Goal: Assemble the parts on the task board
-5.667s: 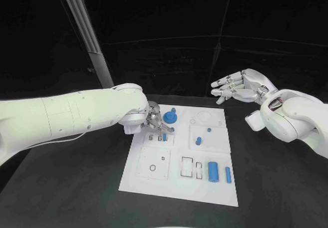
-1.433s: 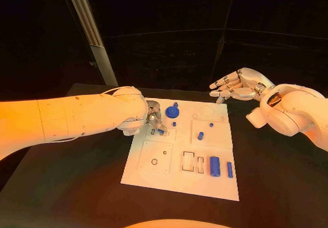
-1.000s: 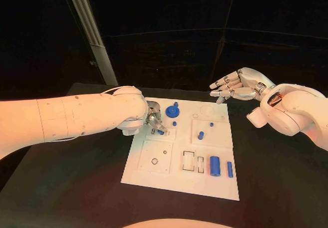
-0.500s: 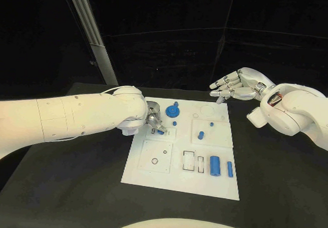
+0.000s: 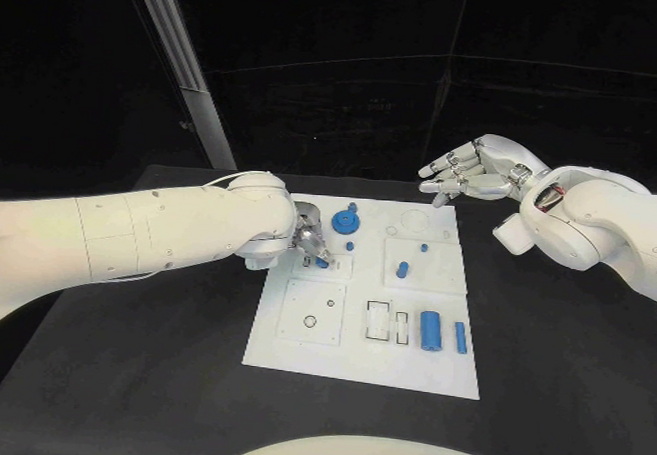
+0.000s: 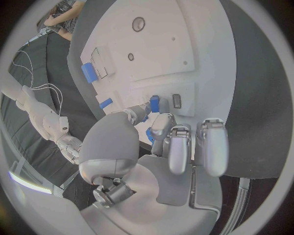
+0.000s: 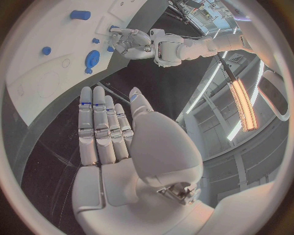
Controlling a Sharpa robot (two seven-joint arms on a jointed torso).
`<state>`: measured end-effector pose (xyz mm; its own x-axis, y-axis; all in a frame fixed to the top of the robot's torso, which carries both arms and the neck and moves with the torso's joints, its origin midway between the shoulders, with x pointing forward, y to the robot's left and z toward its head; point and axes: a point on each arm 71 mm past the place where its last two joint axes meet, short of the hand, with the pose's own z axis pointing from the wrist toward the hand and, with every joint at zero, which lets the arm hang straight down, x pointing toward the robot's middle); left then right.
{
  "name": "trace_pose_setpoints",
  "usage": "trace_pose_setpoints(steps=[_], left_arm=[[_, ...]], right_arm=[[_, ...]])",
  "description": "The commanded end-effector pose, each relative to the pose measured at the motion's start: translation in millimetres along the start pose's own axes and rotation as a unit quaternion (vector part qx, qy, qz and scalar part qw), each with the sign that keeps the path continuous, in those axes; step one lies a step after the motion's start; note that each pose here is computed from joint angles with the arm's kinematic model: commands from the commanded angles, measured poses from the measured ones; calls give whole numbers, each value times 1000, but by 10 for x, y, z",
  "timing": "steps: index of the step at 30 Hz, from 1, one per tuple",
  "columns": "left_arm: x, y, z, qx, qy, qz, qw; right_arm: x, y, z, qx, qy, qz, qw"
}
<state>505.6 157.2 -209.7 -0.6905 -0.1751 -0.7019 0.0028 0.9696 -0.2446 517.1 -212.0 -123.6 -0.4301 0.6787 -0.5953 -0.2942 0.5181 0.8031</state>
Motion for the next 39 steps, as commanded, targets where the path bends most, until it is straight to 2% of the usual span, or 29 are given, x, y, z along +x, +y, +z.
trace_pose_setpoints(steps=[1, 21, 39], left_arm=[[10, 13, 9, -9, 6, 8, 1000], [3, -30, 45, -10, 11, 14, 1000], [-22, 0, 56, -15, 3, 8, 1000]], right_arm=[[3, 19, 5, -5, 3, -1, 1000], [13, 26, 7, -5, 5, 0, 1000], [16, 26, 9, -4, 6, 0, 1000]])
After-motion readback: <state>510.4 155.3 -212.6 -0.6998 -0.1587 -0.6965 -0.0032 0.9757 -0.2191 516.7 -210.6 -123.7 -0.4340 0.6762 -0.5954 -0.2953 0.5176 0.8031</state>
